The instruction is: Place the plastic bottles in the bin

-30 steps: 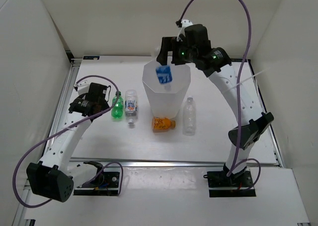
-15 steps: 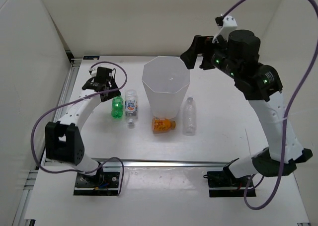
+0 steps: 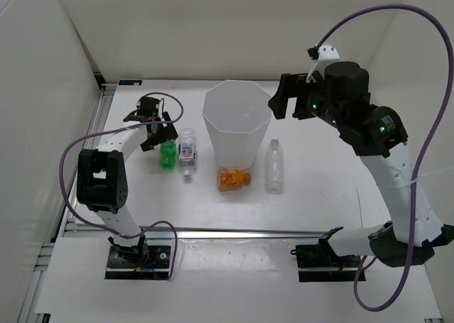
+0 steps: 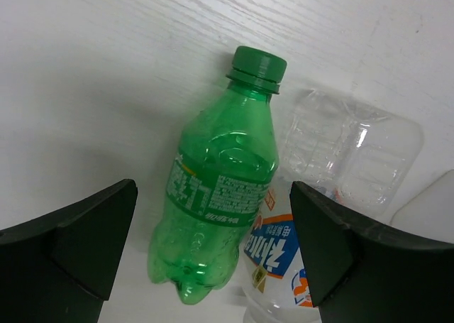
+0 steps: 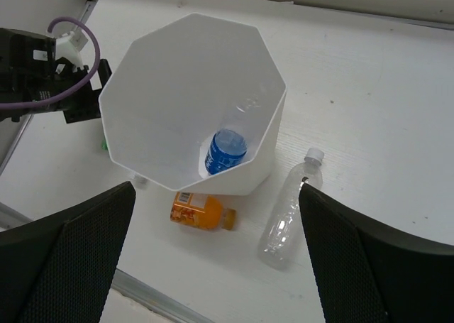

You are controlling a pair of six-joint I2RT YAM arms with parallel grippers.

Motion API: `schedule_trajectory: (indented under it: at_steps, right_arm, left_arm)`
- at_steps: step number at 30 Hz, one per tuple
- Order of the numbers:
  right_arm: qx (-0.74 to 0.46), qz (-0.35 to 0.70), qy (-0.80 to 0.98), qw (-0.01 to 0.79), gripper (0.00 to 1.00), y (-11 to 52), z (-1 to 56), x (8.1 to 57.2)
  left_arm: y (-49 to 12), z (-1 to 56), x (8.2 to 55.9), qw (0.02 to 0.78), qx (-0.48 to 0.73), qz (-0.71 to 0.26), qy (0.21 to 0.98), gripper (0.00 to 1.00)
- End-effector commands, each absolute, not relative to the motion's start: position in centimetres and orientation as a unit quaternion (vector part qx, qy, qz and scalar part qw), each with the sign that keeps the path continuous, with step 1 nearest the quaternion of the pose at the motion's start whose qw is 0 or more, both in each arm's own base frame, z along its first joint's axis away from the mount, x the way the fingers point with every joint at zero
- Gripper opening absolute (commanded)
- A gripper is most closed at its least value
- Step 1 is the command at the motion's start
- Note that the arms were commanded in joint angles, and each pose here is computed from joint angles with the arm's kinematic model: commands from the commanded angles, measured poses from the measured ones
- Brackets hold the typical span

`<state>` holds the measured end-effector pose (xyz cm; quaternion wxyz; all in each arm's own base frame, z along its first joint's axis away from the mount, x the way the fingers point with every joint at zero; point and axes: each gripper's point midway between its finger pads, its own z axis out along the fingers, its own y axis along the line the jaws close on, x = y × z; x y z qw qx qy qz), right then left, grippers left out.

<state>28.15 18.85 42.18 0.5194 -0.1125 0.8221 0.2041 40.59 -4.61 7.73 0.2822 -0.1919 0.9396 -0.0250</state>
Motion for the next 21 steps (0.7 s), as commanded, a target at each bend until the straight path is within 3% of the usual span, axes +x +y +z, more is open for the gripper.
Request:
schedule_trajectory:
  at_steps: [1, 5, 8, 9, 11, 13, 17, 21]
  right_arm:
    - [-0.107, 0.187, 0.810, 0.545, 1.00, 17.1, 43.4, 27.5]
    - [-0.107, 0.184, 0.815, 0.538, 1.00, 16.7, 42.9, 27.2]
    - [-0.105, 0.185, 0.819, 0.533, 1.00, 16.4, 42.6, 27.3]
    - [-0.106, 0.183, 0.822, 0.529, 1.00, 16.4, 42.4, 27.2]
    - [-0.100, 0.181, 0.822, 0.530, 1.00, 15.8, 42.4, 27.2]
    - [-0.099, 0.180, 0.826, 0.524, 1.00, 15.7, 41.9, 27.3]
    - [-0.101, 0.186, 0.826, 0.522, 1.00, 15.6, 41.8, 27.1]
    - [-0.100, 0.194, 0.827, 0.519, 1.00, 15.6, 41.7, 26.8]
  left_arm:
    - [-6.1, 7.3, 41.3, 0.278, -0.181, -0.066, 0.941, 1.00]
    - [-6.8, 4.0, 39.4, 0.226, -0.202, -0.076, 0.950, 0.98]
    - [-6.6, 3.1, 38.5, 0.210, -0.211, -0.077, 0.952, 0.86]
    - [-6.8, 3.1, 38.4, 0.209, -0.210, -0.082, 0.952, 0.66]
    - [-5.8, 3.7, 38.5, 0.217, -0.232, -0.079, 0.945, 0.43]
    - [-5.1, 4.9, 39.1, 0.234, -0.239, -0.082, 0.939, 0.38]
    - [-2.9, 13.6, 42.6, 0.325, -0.274, -0.085, 0.901, 0.32]
    - [-4.9, 28.8, 45.3, 0.467, -0.261, -0.167, 0.829, 0.31]
